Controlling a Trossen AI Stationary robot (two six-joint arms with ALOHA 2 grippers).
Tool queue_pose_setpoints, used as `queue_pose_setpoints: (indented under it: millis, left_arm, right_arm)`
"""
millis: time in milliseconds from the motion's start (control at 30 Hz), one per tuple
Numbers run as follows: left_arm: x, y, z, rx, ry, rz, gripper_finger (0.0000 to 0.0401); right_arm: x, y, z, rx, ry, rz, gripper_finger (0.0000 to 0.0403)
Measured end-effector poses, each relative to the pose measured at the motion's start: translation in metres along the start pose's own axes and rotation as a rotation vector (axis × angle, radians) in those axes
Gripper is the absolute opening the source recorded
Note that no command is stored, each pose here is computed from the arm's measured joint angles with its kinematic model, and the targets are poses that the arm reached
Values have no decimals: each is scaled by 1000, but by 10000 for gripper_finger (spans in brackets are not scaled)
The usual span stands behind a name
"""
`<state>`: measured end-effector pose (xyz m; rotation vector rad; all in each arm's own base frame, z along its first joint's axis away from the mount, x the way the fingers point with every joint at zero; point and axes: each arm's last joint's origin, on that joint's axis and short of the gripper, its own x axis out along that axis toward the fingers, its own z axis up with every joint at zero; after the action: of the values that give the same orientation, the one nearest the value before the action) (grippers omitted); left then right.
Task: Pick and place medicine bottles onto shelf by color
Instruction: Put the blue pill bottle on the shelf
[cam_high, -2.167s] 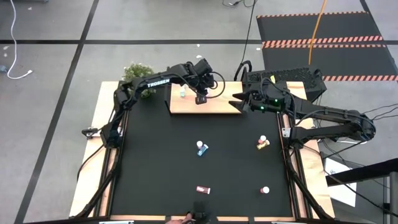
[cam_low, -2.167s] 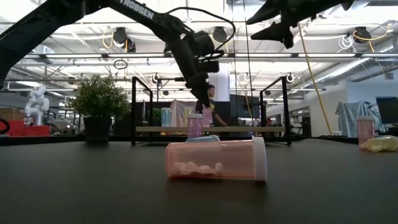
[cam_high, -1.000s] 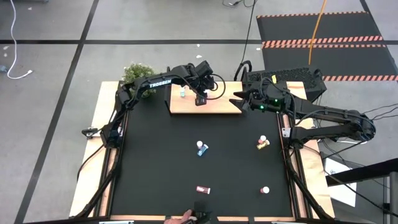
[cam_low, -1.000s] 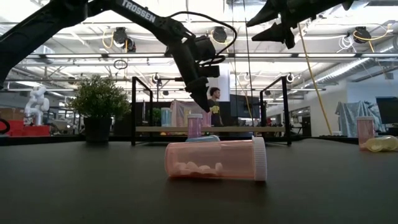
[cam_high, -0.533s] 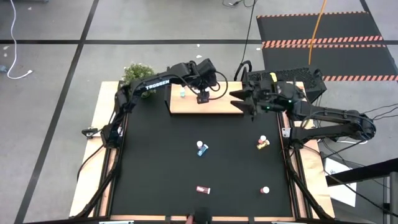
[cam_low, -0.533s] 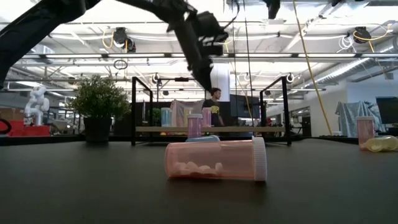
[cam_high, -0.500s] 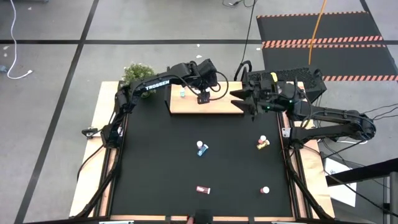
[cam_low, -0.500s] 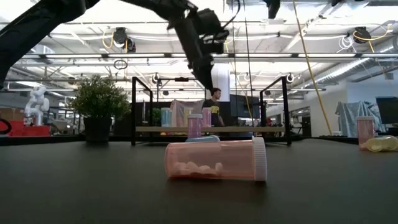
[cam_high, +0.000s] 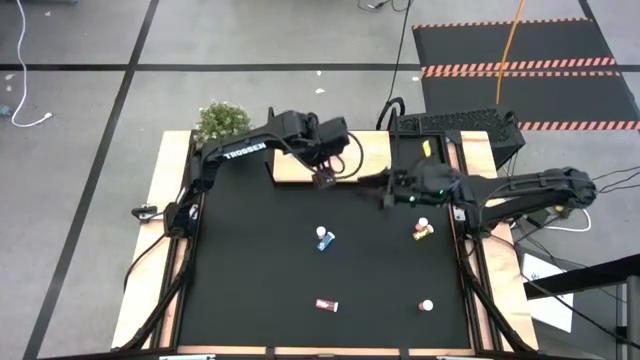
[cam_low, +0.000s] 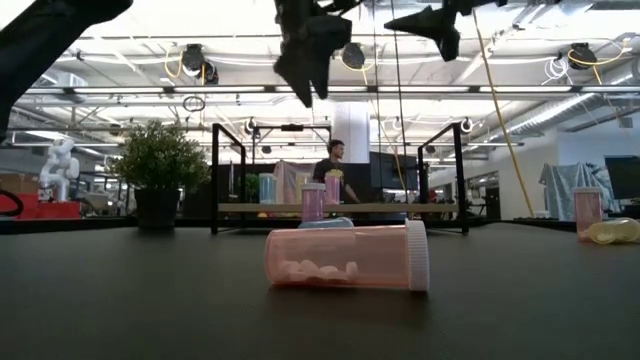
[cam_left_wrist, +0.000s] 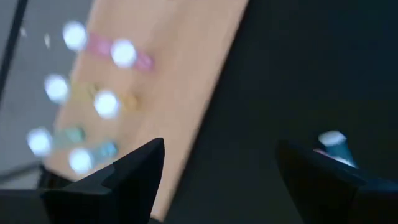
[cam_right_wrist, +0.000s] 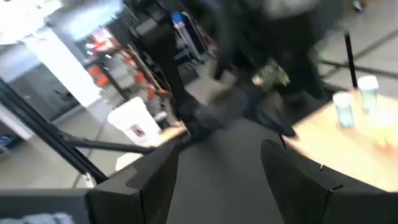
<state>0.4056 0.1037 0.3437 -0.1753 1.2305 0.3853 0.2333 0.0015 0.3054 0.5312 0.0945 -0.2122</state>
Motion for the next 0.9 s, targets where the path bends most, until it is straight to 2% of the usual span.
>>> queue_pose_setpoints:
  millis: [167,367,500,700,900]
  left_arm:
    - [-10,-25,-17,-39,83,85,308]
    - [-43,-49,-34,15,-15,125,308]
    - [-57,-48,-42,30,-58,165,308]
    - [-78,-39,-59,76,-133,152,308]
    - [-77,-35,-98,90,-209,111,308]
  right_arm:
    - [14,15,-32,53,71,-65,223]
    - [30,26,-73,165,148,-151,200]
    - [39,37,-94,202,196,-232,179]
    - [61,42,-121,273,279,-359,158]
    - [92,41,-156,307,329,-447,155]
